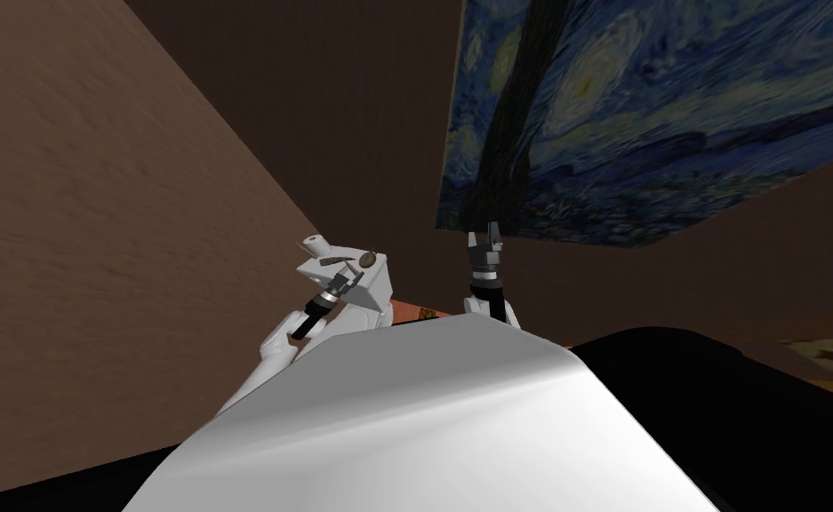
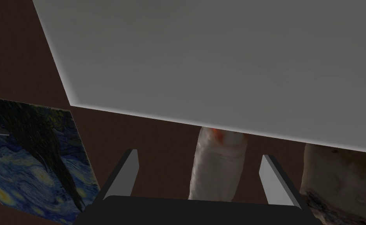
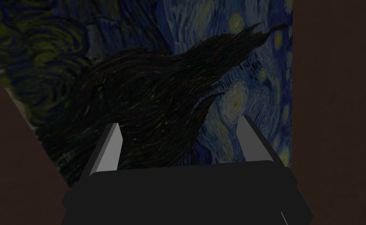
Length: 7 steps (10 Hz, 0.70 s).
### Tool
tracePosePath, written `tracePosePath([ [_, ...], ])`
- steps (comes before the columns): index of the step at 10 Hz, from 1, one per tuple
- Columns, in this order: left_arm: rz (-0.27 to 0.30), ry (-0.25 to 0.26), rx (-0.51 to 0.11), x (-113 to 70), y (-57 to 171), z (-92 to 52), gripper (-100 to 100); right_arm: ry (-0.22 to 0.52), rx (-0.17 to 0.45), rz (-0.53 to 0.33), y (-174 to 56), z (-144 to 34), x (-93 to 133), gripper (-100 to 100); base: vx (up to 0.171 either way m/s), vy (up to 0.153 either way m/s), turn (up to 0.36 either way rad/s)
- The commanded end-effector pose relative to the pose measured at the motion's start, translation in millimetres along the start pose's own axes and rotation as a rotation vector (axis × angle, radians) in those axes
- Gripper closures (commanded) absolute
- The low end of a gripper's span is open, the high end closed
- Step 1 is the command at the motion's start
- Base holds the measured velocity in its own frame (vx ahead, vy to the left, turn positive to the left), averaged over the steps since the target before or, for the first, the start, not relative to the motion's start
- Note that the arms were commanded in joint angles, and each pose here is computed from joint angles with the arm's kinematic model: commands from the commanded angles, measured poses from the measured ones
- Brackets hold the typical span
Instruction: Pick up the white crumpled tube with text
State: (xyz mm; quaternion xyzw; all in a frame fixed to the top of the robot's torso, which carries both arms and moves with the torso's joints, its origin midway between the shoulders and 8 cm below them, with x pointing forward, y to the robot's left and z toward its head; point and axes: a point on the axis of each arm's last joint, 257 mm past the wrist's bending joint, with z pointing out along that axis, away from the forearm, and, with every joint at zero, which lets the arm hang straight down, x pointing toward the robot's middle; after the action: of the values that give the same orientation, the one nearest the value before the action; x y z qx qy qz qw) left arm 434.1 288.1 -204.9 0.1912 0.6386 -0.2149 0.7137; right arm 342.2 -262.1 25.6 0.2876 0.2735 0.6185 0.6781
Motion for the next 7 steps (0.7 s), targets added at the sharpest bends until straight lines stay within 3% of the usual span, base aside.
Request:
tracePosePath([
  [1, -0.002, -0.015, 0.044, -1.8, -4, 10.2, -100, 0.000, 0.000, 0.000, 0, 0.0, 0, 0, 0.023, -0.077, 0.275],
  [2, 0.001, -0.015, 0.036, -1.5, 4, 14.8, -100, 0.000, 0.000, 0.000, 0, 0.0, 0, 0, 0.001, -0.041, 0.028],
  [4, -0.008, 0.005, 0.018, 8.3, 10, 9.7, -100, 0.000, 0.000, 0.000, 0, 0.1, 0, 0, -0.002, 0.001, -0.026],
  [5, -0.019, 0.003, 0.086, 10.3, -4, 20.2, -100, 0.000, 0.000, 0.000, 0, 0.1, 0, 0, 0.011, -0.042, 0.335],
  [7, -0.012, -0.001, 0.081, 8.7, 9, 29.3, -100, 0.000, 0.000, 0.000, 0, 0.1, 0, 0, 0.015, -0.061, 0.123],
])
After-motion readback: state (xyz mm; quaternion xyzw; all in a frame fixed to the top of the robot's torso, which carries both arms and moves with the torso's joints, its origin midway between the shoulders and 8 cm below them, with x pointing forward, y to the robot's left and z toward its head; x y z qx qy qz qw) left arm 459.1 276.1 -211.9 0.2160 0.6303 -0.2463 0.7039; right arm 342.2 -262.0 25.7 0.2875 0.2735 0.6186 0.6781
